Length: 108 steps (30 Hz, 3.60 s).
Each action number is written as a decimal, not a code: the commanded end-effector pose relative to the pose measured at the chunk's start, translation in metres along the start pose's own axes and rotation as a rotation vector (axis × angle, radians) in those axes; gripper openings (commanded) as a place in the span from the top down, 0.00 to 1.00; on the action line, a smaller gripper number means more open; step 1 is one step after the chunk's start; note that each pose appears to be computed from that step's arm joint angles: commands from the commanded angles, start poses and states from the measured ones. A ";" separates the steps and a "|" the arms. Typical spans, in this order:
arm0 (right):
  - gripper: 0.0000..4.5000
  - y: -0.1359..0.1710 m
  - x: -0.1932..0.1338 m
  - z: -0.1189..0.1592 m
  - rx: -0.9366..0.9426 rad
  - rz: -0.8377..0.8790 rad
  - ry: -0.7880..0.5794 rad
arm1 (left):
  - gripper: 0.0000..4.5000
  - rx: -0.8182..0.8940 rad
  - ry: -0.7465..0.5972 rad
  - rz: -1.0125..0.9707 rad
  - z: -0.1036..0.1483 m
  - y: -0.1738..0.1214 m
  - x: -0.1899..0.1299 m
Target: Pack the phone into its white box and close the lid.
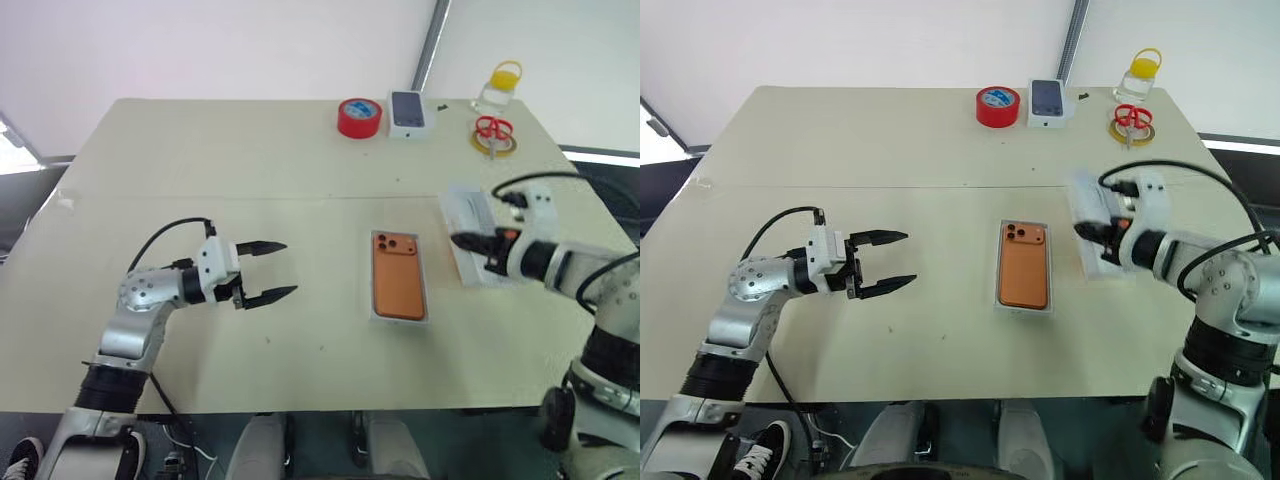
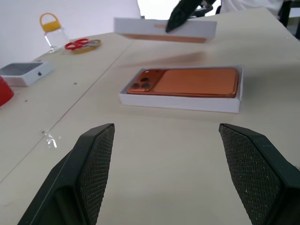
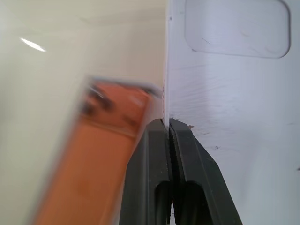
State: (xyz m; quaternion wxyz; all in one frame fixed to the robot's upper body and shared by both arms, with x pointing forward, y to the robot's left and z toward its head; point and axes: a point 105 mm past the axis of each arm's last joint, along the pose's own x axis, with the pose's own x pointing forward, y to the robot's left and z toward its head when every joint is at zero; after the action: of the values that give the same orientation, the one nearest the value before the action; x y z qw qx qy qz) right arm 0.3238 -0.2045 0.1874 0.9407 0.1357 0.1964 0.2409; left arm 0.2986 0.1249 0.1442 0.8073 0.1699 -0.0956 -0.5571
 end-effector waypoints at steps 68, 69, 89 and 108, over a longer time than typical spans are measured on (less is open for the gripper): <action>0.23 -0.038 0.004 -0.011 0.071 -0.058 -0.185 | 1.00 -0.267 -0.146 0.114 -0.006 -0.024 0.128; 0.23 -0.043 0.004 -0.009 -0.008 -0.096 -0.194 | 1.00 -0.266 -0.145 0.114 -0.007 -0.025 0.128; 1.00 -0.028 0.021 -0.036 -0.748 -0.186 -0.177 | 1.00 -0.313 0.048 0.124 -0.040 -0.022 0.112; 1.00 -0.024 0.024 -0.052 -0.838 -0.164 -0.086 | 1.00 -0.395 -0.013 0.052 -0.028 -0.031 0.152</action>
State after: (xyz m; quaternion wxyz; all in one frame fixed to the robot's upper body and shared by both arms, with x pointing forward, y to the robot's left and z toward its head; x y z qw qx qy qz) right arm 0.3302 -0.2102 0.1094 0.9388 -0.2568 0.0826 0.2143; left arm 0.3383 -0.0094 0.0828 0.8479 0.0047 0.0381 -0.5288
